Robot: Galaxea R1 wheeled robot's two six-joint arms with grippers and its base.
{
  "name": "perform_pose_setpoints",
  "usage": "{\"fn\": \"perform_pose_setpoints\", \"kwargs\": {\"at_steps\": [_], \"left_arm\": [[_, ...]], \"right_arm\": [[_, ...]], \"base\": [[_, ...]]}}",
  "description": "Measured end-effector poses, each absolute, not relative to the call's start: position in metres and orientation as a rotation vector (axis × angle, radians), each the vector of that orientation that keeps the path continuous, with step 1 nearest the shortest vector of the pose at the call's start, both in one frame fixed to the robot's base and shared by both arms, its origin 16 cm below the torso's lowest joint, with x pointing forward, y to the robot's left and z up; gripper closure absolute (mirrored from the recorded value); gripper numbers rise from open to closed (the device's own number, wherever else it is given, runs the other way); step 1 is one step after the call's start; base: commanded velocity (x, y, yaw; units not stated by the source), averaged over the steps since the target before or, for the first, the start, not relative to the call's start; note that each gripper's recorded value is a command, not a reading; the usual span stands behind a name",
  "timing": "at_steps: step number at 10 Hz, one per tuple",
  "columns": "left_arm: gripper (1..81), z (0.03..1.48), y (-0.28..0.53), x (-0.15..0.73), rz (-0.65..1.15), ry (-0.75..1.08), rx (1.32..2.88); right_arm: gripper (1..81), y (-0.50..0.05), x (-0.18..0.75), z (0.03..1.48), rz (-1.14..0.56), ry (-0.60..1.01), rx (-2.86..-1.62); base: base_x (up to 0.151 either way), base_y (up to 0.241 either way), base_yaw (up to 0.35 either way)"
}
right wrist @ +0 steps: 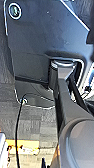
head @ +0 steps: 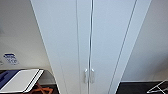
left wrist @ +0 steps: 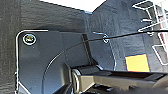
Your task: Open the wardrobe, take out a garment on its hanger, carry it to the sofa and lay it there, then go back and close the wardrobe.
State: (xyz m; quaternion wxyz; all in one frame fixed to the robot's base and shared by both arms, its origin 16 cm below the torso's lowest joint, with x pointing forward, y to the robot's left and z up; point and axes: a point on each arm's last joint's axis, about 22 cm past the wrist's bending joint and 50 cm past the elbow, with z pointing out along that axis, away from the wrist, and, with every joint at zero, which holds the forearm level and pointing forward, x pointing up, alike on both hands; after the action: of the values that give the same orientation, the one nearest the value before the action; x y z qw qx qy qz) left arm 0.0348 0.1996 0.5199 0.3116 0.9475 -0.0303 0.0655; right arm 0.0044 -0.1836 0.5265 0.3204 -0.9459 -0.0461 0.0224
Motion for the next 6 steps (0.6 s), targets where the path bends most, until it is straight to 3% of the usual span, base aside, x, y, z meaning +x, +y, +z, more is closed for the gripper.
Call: {"fn": "perform_pose_setpoints", "kwargs": {"at_steps": [6], "left_arm": [[1.0,0.591,0.231,0.102,0.283,-0.138,2.420]], "right_arm": [[1.0,-0.204,0.091,0.611,-0.111,-0.199,-2.383]], "base": [[0.000,0.000,0.000]]}}
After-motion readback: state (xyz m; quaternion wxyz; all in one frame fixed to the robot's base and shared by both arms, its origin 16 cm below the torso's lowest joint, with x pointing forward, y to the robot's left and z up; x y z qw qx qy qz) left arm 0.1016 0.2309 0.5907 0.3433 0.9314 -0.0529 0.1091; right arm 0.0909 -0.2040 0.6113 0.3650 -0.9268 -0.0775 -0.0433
